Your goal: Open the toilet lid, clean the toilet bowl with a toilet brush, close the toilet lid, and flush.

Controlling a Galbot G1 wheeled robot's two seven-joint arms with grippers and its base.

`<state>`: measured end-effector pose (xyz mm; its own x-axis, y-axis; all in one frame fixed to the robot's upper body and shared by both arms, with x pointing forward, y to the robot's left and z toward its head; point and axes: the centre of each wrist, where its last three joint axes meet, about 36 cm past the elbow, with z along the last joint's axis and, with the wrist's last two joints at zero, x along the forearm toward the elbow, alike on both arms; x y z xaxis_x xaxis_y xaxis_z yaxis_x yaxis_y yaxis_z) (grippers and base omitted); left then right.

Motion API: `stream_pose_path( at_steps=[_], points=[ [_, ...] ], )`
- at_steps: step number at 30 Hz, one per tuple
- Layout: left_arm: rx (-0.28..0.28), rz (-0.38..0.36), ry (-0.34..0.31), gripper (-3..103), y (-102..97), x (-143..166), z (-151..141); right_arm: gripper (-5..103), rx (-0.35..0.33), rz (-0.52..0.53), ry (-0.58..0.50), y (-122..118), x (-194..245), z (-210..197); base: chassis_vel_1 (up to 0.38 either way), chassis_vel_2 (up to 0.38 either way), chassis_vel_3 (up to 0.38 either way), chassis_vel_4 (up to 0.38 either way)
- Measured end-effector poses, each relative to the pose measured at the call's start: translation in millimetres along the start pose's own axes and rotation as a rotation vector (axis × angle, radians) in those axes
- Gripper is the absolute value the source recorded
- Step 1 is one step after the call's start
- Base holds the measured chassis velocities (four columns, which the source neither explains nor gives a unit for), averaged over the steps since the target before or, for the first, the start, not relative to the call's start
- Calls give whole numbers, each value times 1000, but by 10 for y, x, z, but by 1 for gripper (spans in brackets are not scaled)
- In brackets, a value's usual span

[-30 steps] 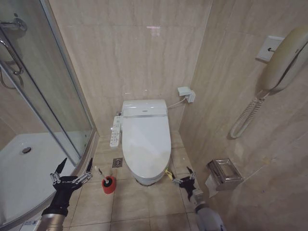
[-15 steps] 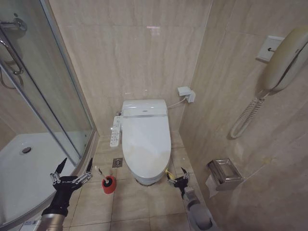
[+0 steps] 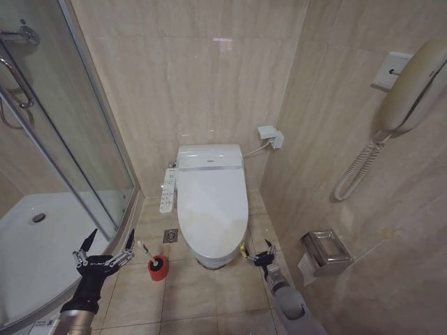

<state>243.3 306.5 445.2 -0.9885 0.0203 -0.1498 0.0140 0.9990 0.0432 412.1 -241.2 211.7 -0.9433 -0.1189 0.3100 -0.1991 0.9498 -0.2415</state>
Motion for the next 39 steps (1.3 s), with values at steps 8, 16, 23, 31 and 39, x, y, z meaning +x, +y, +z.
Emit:
stream_pose_path(
  at_steps=[8, 16, 23, 31, 39],
  points=[
    [0, 0, 0, 100, 0, 0, 0, 100, 42, -9, 1, -214, 262, 37, 0, 0, 0, 0],
    [0, 0, 0, 100, 0, 0, 0, 100, 86, -56, 19, -263, 480, 99, 0, 0, 0, 0],
    [0, 0, 0, 100, 0, 0, 0, 100, 71, -51, 28, -119, 374, 158, 0, 0, 0, 0],
    [0, 0, 0, 100, 0, 0, 0, 100, 48, -25, 45, -79, 208, 209, 0, 0, 0, 0],
    [0, 0, 0, 100, 0, 0, 0, 100, 32, -23, 51, 9, 112, 219, 0, 0, 0, 0]
  ],
)
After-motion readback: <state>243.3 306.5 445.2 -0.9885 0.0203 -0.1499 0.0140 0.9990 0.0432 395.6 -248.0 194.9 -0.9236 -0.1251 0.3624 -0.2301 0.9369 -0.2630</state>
